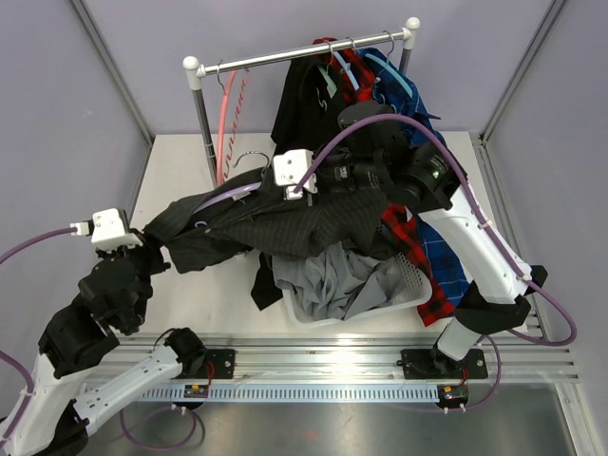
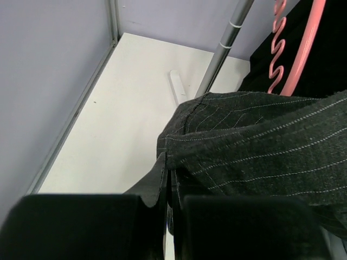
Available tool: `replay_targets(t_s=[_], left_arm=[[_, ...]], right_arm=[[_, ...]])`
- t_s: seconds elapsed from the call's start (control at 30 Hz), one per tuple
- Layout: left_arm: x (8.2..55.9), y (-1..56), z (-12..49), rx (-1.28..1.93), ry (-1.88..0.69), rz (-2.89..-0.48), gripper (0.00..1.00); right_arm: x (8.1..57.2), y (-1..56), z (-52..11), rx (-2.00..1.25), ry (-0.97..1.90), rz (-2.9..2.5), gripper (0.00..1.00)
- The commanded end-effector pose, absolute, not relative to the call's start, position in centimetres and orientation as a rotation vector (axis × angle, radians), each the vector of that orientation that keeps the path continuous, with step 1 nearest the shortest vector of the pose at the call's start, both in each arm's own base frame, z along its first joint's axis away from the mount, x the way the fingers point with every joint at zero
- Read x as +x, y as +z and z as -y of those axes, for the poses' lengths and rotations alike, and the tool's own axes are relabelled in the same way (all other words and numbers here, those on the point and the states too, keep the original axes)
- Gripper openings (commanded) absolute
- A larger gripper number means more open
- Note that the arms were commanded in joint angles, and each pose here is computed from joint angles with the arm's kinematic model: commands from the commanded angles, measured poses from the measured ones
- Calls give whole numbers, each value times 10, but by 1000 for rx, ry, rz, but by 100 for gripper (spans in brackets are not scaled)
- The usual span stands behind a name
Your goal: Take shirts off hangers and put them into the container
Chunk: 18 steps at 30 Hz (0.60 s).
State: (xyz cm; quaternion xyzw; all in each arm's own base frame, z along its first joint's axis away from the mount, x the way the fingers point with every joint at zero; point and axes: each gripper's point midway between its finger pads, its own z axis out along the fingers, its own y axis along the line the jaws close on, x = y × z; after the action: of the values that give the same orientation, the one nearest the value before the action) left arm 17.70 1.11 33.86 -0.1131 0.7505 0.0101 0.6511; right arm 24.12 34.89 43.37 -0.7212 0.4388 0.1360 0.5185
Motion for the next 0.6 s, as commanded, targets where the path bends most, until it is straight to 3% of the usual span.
replay_targets(t_s=[0.0,0.1,0.33,0.57], left_arm=[[165,345,-38,-295,121,-1681,0],[165,339,-27,-283,50,-1705,0],[166,379,-7,-310,-165,-1626,0],[186,355,-11,-302,63,-1691,0]], right_arm=[[231,457,-314,-1702,319,-1028,0],[228,459,-316,-1707,364,-1012,0],[232,394,-322,-1893,371,-1039,0],[223,410,-325,-1865,425,-1010,0]])
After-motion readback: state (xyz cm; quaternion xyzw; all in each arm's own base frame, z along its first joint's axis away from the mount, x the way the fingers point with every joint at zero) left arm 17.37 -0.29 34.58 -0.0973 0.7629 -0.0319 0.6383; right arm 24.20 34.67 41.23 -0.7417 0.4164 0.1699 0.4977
